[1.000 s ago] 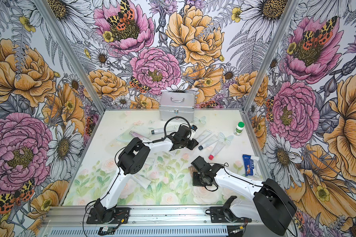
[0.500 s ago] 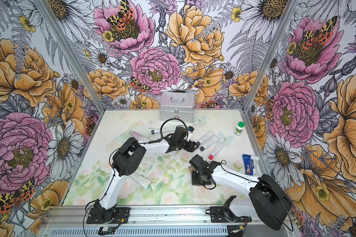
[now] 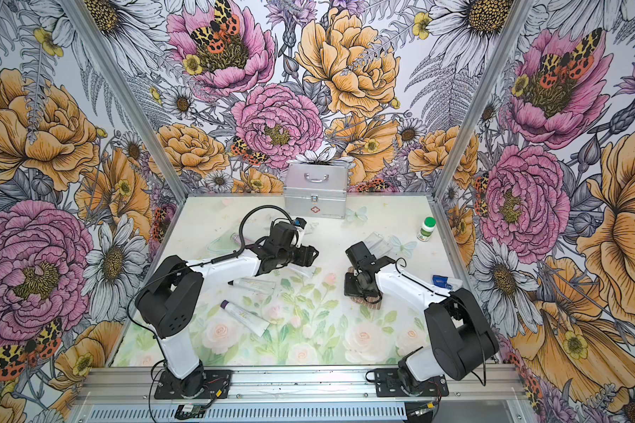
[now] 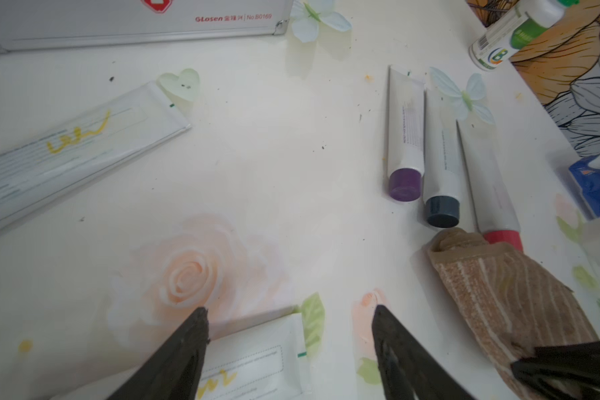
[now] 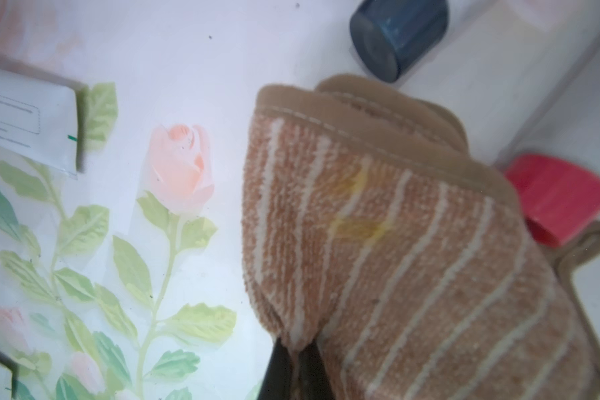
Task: Wipe the surface of the toothpaste tube
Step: Move the toothpaste to the center of the board.
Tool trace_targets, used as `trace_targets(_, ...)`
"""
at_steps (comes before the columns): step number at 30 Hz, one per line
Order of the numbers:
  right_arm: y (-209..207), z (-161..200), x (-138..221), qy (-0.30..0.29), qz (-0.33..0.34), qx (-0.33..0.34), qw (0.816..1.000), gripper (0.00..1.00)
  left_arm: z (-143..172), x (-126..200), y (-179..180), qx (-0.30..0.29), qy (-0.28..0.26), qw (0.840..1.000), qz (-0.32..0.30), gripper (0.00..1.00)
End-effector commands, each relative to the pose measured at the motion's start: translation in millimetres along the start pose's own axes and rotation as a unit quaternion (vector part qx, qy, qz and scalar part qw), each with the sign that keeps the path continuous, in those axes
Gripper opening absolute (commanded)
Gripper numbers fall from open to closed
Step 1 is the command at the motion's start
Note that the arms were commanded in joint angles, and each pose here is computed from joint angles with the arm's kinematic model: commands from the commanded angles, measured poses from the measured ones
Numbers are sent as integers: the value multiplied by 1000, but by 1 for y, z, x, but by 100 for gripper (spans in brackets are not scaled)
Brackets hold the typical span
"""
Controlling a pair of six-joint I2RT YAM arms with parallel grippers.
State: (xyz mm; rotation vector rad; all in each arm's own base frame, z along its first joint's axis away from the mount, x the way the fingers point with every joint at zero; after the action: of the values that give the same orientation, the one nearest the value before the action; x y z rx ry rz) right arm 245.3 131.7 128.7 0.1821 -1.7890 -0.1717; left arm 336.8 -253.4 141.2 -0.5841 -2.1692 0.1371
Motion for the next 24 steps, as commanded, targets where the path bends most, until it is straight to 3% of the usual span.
trace_targets(1,2,-5,1,2,-7,15,1000,0,2,18,26,32,-8,998,-47,75)
trace_targets(9,-4,5,2,7,-5,18,1000,0,-1,24,56,53,-10,997,-60,75)
trace_targets(24,-9,12,6,1,-2,18,1000,0,7,-18,84,60,57,995,-58,75)
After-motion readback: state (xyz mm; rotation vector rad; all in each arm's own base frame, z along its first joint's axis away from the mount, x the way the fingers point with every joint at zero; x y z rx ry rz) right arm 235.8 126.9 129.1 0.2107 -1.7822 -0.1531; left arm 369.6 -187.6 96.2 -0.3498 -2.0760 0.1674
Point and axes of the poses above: each gripper's point midway between its finger pads, its own x axis back along the fingers, its own y axis along the line the jaws close on, z = x × y, the point moved 8 cm from there along x, back along the fingers, and after that the axes turned 4 degrees about x, right-handed, at the moved point
